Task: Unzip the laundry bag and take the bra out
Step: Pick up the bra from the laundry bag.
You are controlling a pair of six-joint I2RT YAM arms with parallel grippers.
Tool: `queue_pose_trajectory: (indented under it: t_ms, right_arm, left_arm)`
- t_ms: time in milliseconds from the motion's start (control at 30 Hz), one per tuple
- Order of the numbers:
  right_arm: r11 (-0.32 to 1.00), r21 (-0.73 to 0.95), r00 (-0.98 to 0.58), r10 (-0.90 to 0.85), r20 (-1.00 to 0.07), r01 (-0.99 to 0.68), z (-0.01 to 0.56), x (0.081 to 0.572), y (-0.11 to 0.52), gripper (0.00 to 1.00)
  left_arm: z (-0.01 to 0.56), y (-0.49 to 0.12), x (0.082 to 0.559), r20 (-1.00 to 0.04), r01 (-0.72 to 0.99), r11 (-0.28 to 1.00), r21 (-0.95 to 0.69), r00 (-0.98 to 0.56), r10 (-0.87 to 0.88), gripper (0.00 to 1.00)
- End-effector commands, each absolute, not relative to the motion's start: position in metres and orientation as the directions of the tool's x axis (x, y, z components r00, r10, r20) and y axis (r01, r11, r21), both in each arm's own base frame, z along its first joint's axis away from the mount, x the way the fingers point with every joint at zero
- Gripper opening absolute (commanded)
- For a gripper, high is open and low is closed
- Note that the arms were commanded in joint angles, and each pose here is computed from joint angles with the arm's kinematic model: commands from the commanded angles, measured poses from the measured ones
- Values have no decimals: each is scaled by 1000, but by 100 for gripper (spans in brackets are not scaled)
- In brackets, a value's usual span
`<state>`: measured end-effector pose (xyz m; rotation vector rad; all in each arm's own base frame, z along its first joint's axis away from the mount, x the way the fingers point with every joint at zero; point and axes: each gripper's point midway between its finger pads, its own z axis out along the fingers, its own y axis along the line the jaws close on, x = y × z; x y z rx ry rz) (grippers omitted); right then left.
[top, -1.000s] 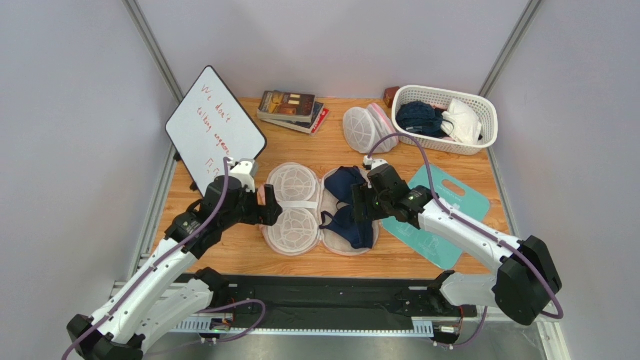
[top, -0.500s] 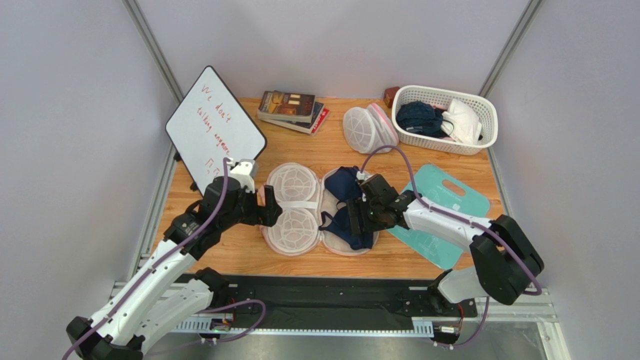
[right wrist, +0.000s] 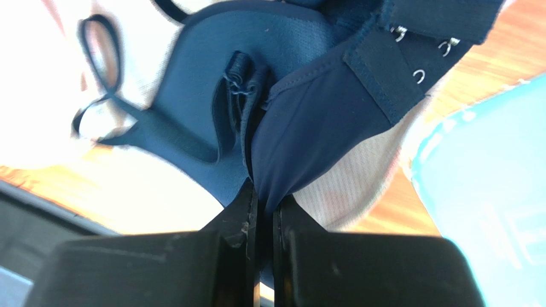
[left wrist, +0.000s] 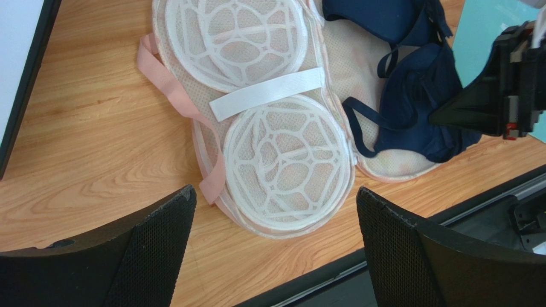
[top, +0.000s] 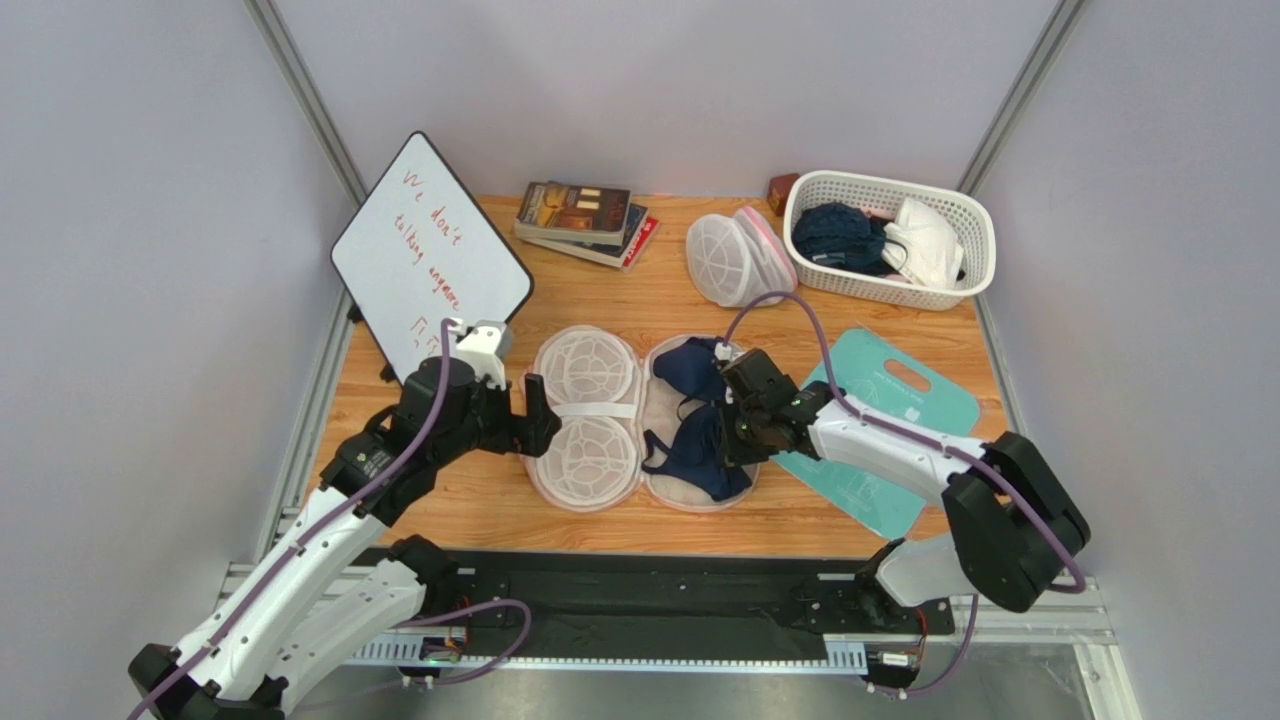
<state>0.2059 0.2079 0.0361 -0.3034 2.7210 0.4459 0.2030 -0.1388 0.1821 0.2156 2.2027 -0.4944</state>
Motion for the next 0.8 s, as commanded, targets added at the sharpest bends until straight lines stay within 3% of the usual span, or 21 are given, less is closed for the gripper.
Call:
queue_pose_trajectory:
  t_ms: [0,400,767]
  right_arm:
    - [911,276,-845,-127,-519,-306,100,225,214,0]
    - [928,185,-606,-52,-793,-323,277,259,165,0]
    - [960,208,-467,99,-879,-188,373,336,79,0]
  left_arm:
    - [193,-137,202,-798,344,903,-255,-602,4,100]
    - [198,-132,204,-815,352,910,-221,-579,26,100]
    - [204,-124,211,-839,353,922,-158,-541,63,100]
